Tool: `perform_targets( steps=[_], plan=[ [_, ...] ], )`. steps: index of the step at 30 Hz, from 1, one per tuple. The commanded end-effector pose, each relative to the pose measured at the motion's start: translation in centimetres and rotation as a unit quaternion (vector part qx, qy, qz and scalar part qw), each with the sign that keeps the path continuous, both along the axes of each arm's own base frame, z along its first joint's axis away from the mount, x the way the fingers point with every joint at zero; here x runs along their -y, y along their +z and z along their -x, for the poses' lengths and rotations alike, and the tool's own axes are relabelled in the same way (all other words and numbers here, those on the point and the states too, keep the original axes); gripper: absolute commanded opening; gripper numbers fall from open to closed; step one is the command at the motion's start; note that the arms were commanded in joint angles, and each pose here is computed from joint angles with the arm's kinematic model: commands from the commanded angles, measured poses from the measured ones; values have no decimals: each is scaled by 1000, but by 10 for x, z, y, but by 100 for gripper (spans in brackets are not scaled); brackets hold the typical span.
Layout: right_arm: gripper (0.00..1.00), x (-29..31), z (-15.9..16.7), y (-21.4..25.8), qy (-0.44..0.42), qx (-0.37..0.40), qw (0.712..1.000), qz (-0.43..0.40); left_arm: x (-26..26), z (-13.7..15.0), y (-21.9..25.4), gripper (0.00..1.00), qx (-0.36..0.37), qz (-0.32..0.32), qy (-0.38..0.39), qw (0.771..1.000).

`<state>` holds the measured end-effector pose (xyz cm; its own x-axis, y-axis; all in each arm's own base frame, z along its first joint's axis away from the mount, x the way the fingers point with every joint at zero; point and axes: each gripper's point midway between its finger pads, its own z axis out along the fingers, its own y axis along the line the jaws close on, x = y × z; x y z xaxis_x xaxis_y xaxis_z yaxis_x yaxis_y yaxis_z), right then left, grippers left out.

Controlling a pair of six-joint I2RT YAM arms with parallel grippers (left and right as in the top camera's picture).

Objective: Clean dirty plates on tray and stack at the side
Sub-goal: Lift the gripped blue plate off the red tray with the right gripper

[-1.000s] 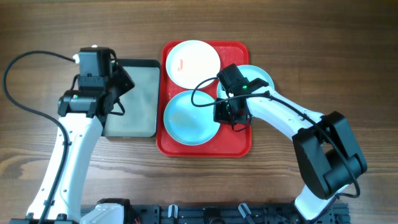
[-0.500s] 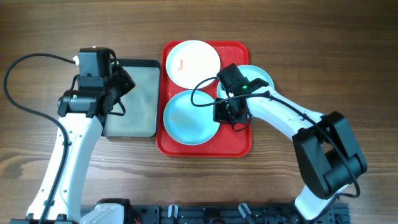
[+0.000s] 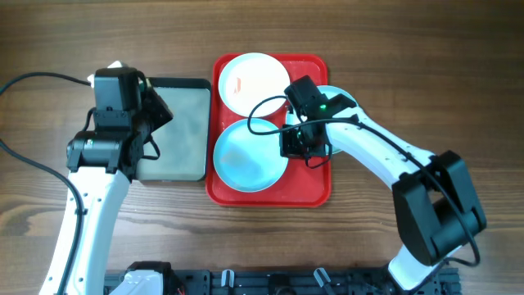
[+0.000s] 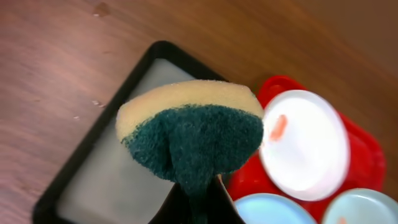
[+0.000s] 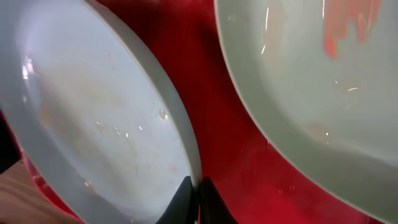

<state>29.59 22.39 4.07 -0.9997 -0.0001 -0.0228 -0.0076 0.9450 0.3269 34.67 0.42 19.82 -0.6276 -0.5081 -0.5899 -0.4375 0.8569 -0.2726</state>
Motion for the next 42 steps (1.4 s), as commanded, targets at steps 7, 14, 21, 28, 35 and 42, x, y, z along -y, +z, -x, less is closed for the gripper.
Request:
perform_targets(
  steps=[7,14,21,28,35,42],
  plan=[
    [4,10,-16,62,-3,100,995,7,-19,3,-8,4,-19,-50,22,998],
    [4,14,-33,88,-19,166,986,8,-19,3,-8,4,-19,-49,22,998],
    [4,-4,-56,105,-29,228,973,-18,-8,7,8,4,6,-33,-7,999],
    [4,-49,-72,125,-15,315,948,-42,-9,17,37,4,52,-31,-6,998],
    [4,-96,-86,130,7,404,914,-42,-5,27,50,4,69,-21,-14,997],
    [4,-138,-109,129,63,531,845,5,-5,28,51,4,71,-21,-14,997]
  ],
)
